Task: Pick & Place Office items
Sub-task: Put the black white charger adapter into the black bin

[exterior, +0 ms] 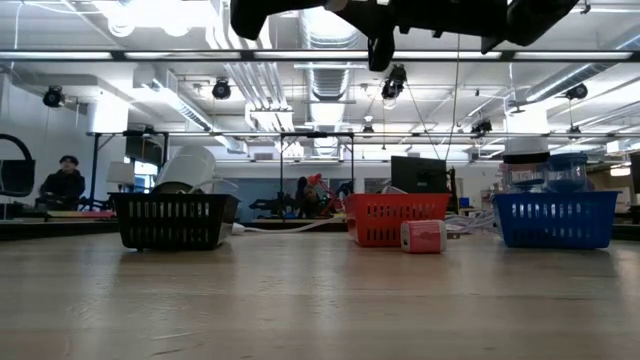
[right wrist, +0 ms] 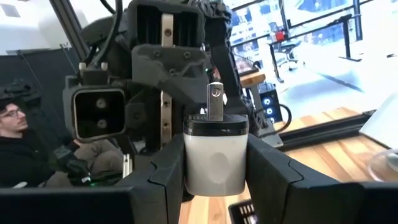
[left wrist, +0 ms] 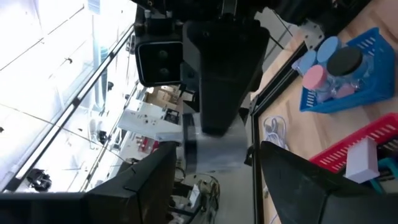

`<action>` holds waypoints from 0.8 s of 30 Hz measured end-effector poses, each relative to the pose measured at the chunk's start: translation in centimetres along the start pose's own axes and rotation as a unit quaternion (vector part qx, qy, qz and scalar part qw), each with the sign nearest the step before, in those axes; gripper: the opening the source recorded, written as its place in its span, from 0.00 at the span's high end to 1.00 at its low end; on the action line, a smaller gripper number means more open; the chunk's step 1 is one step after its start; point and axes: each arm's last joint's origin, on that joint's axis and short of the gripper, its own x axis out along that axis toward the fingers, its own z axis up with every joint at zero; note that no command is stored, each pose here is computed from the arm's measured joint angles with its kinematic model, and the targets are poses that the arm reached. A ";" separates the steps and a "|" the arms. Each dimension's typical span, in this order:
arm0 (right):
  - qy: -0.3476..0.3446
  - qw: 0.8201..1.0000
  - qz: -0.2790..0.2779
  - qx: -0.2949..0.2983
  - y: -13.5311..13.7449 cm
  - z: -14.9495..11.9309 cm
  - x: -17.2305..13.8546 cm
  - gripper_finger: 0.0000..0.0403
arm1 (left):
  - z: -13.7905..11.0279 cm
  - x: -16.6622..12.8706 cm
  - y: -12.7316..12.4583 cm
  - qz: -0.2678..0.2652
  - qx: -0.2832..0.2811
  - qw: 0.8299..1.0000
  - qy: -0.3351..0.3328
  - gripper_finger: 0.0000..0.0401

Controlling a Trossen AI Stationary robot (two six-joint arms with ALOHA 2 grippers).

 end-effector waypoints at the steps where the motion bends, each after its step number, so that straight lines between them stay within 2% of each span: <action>1: -0.002 1.000 0.001 0.000 0.0 0.1 0.1 0.68 | 0.0 0.0 0.0 0.001 -0.001 1.000 0.000 0.41; 8: -0.024 1.000 0.007 0.009 -0.1 0.1 0.5 0.68 | -0.2 0.2 0.2 0.009 0.002 1.000 0.011 0.41; 24: -0.028 0.999 0.005 0.013 -0.3 -0.3 0.8 0.68 | -0.9 0.9 0.6 0.025 -0.002 0.999 0.042 0.47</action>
